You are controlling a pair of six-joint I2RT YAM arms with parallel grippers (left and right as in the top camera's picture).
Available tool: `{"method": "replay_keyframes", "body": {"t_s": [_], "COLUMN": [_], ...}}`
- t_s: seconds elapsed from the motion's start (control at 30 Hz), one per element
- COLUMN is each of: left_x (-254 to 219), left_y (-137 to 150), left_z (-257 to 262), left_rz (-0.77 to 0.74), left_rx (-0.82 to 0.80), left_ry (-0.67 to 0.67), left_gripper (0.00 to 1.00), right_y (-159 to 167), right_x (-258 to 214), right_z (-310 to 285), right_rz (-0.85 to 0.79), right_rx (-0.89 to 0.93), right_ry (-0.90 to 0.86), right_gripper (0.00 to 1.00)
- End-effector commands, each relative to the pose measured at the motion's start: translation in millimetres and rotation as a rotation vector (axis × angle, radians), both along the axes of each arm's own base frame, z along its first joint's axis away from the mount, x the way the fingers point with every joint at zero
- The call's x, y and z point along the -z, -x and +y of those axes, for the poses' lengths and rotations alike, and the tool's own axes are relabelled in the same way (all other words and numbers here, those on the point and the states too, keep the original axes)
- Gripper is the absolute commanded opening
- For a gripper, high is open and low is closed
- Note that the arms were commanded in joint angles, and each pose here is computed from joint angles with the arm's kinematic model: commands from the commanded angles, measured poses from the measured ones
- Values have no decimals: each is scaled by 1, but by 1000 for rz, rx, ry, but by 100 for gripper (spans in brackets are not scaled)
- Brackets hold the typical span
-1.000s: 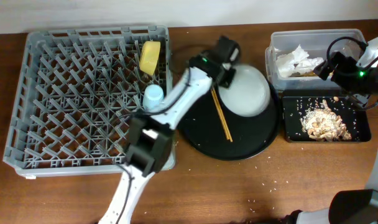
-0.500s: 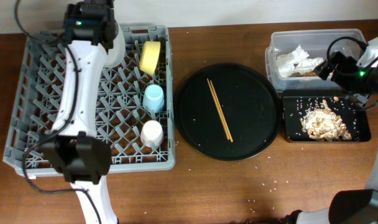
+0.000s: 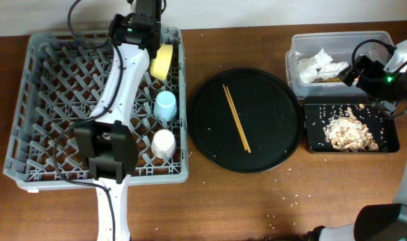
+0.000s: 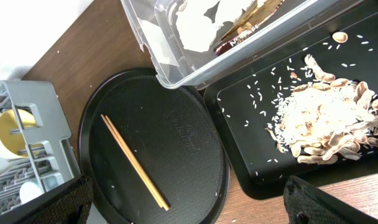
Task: Sort waste into correct bins and load items into the dishwasher rack
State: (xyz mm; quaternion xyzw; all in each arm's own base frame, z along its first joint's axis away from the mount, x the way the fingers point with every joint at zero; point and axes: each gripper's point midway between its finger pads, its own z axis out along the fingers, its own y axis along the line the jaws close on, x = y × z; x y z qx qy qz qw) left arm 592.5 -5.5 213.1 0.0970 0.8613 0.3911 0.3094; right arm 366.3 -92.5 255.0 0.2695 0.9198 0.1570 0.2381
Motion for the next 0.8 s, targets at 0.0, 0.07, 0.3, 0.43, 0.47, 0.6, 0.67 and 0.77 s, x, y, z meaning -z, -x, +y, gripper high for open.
{"method": "replay_keyframes", "body": {"t_s": [0.0,0.07,0.3,0.43,0.47,0.6,0.67,0.77], "left_x": [2,-12,-61,8,20,78,102,129], "left_y": [-2,-4,63,130,139,170,176,183], "left_z": [-5,-4,-147,-213,-228,-285,-292,-298], "left_rz": [-4,-80,113,414,453,527,494,477], "left_rx": [7,-32,379,153,160,200,164,148], "left_ry": [-3,37,878,1082,1072,988,928,887], "left_gripper": [82,97,99,99,99,99,96,89], "right_y": [1,1,1,1,1,1,1,1], "right_x": [-2,-2,-2,-2,-2,-2,-2,-2], "right_z": [-2,-2,-2,-2,-2,-2,-2,-2], "right_rz": [-6,-6,-6,-6,-6,-6,-6,-6], "right_rx": [0,0,0,0,0,0,0,0], "right_ry": [11,11,11,11,11,11,11,11], "right_gripper": [99,98,98,98,98,99,99,98]}}
